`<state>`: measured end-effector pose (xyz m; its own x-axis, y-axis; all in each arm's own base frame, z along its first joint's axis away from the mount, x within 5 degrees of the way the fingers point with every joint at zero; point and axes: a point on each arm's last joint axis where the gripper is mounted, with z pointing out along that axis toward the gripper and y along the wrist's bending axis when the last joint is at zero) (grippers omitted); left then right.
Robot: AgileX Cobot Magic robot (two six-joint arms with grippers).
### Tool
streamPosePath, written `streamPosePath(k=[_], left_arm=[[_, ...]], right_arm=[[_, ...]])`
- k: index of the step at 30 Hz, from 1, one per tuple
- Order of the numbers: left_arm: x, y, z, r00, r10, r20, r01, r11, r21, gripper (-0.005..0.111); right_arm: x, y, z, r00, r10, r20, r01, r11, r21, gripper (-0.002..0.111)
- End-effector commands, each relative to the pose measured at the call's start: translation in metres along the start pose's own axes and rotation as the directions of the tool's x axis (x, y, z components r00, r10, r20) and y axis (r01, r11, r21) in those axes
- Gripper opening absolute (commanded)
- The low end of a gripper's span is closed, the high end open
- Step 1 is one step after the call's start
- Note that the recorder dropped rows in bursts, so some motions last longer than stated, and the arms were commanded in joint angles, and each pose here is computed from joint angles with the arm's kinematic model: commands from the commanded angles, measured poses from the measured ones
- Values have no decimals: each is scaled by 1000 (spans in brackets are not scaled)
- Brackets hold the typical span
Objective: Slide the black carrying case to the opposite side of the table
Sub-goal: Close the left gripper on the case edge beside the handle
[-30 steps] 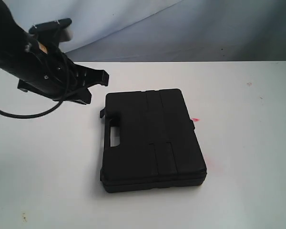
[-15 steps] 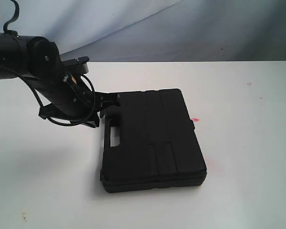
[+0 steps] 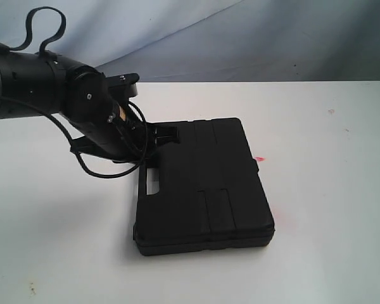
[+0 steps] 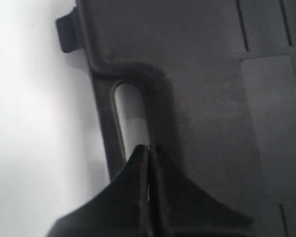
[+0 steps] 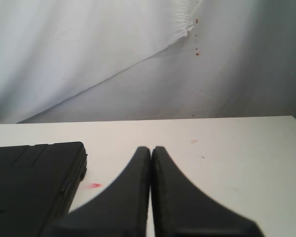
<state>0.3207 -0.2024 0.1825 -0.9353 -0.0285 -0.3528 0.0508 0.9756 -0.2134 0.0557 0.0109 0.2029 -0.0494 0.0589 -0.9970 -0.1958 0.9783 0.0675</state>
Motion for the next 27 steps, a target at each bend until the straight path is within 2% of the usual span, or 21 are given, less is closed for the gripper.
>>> streamPosePath(k=[1, 6, 9, 14, 17, 22, 27], left_arm=[[0, 6, -2, 1000, -10, -4, 10, 996, -93, 0], [1, 6, -2, 1000, 1, -11, -2, 995, -97, 0], [0, 6, -2, 999, 39, -13, -40, 995, -93, 6], [0, 6, -2, 999, 39, -9, -40, 995, -90, 33], [0, 5, -2, 1000, 26, -11, -27, 996, -81, 44], [-2, 2, -2, 999, 25, 20, -24, 998, -56, 39], [-5, 0, -1, 998, 24, 53, -23, 999, -30, 39]], right_arm=[[1, 0, 0, 1000, -5, 3, 5, 1000, 3, 0], [1, 0, 0, 1000, -5, 3, 5, 1000, 3, 0], [1, 0, 0, 1000, -5, 3, 5, 1000, 3, 0], [1, 0, 0, 1000, -5, 3, 5, 1000, 3, 0], [1, 0, 0, 1000, -5, 3, 5, 1000, 3, 0], [1, 0, 0, 1000, -5, 3, 5, 1000, 3, 0], [1, 0, 0, 1000, -5, 3, 5, 1000, 3, 0]])
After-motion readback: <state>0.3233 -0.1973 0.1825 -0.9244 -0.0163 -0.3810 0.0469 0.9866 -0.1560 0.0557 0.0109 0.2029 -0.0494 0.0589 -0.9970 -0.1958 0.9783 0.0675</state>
